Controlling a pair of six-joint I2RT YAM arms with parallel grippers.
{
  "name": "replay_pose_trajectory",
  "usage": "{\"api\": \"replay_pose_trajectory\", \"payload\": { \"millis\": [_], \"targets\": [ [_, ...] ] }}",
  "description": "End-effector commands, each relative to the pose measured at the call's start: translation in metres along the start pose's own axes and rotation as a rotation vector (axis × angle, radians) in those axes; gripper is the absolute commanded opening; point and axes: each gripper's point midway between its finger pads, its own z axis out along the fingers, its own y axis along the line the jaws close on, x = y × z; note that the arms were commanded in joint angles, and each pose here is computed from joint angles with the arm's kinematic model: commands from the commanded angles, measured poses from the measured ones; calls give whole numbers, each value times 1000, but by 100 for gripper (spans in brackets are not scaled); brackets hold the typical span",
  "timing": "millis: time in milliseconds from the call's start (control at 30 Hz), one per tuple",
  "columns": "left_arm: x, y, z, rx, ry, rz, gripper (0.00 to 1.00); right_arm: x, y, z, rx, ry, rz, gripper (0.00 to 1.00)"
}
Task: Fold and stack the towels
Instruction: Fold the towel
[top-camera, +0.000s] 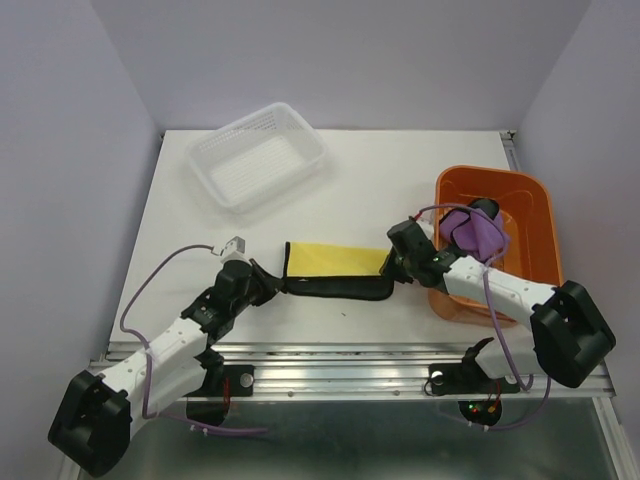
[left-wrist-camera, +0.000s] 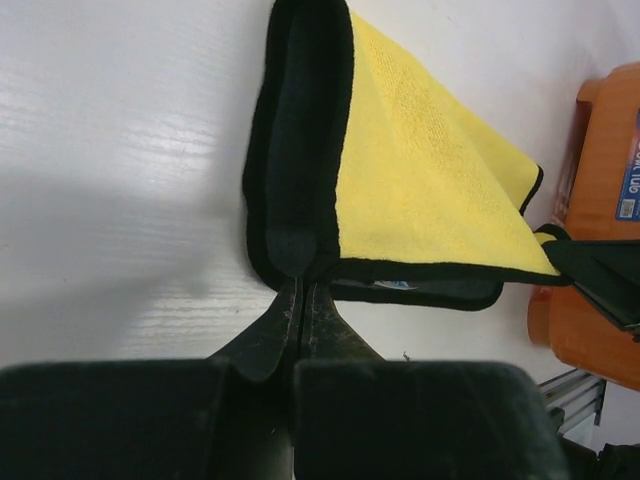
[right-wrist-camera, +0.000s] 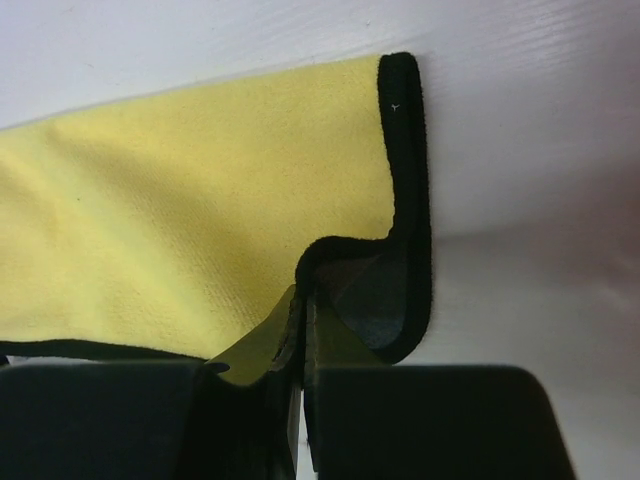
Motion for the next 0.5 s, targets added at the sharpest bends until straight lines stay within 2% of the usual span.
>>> {"api": "replay_pose_trajectory", "payload": {
  "millis": [0,267,367,400,433,467],
  "targets": [
    [-1,3,-4,-16,-14,-26,0,-1,-3,-4,-1,-39,23,1],
    [5,5,0,-39,25,-25,0,9,-3,3,-9,-19,6,5],
    [7,5,0,-43,34,-31,0,13,-6,4,1,-8,5,11],
    [7,4,-1,-44,32,-37,7,14,-7,4,3,-7,5,15],
    [6,3,-1,-42,29,-40,27,16,-8,3,7,-4,1,24],
    [7,6,-3,-54,35,-44,43,14,-5,1,-3,-11,-7,28]
  ]
}}
